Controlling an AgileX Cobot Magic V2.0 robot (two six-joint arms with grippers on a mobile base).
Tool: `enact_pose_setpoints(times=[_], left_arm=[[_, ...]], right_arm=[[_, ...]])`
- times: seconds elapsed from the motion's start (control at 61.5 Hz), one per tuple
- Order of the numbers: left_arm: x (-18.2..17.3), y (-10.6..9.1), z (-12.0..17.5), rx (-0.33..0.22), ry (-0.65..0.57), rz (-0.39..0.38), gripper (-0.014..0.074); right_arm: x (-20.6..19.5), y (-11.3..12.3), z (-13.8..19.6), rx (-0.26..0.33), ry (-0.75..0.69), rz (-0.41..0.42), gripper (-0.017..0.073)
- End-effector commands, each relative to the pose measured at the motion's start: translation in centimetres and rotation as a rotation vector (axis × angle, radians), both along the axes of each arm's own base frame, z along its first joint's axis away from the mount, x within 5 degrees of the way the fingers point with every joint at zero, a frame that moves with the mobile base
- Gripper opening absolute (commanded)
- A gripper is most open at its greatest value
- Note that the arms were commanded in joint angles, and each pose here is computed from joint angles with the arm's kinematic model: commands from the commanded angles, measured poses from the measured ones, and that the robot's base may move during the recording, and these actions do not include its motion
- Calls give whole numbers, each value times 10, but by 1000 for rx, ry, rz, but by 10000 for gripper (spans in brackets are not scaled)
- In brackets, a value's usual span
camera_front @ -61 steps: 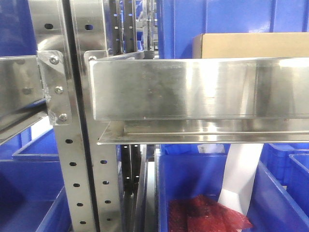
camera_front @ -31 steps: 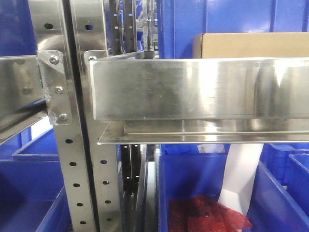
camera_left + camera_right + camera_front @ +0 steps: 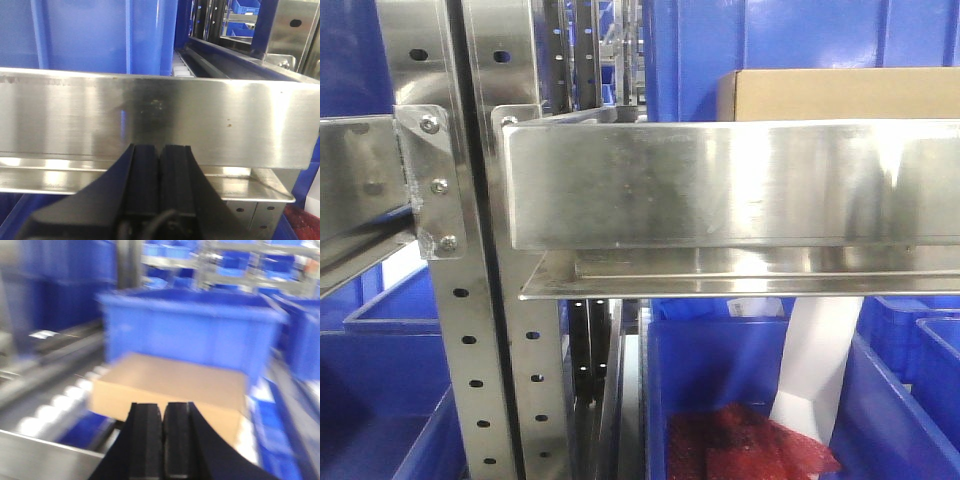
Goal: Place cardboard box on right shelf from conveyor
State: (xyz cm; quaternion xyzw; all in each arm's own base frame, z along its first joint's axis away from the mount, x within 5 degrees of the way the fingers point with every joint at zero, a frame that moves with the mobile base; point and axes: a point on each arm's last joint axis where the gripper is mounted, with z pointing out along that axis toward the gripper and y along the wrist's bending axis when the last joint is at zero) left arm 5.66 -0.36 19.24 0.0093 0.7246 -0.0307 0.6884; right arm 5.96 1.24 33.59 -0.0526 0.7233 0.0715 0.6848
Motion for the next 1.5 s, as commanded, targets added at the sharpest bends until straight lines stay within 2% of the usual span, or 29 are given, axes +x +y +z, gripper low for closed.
enact_pose_setpoints(times=[0.0, 0.13, 0.228, 0.293, 0.391, 0.472, 0.521, 0.667, 0.781, 1.481], left_arm=[[-1, 1, 6, -11, -94, 5, -116], [-1, 1, 6, -11, -94, 5, -116], [-1, 1, 6, -11, -94, 5, -116], [-1, 1, 6, -11, -94, 5, -116], [-1, 1, 6, -11, -94, 5, -116], [-1, 1, 6, -11, -94, 5, -116], [-1, 1, 6, -11, -94, 5, -116], [-1, 1, 6, -11, -94, 5, -116], [-1, 1, 6, -11, -94, 5, -116], [-1, 1, 6, -11, -94, 5, -116]], right_arm=[[-3, -6, 0, 22, -104, -92, 67], [-10, -12, -34, 41, -165, -195, 67], [-11, -14, -59, 52, -212, -223, 67], [-12, -15, -74, 43, -249, -232, 67], [-10, -16, -105, -3, -256, -243, 67], [-6, -16, -123, -7, -232, -246, 67], [-5, -16, -125, -4, -191, -242, 67], [-5, -16, -126, 0, -186, -242, 67], [-5, -16, -126, 32, -184, -242, 67], [-5, -16, -126, 32, -184, -242, 67]])
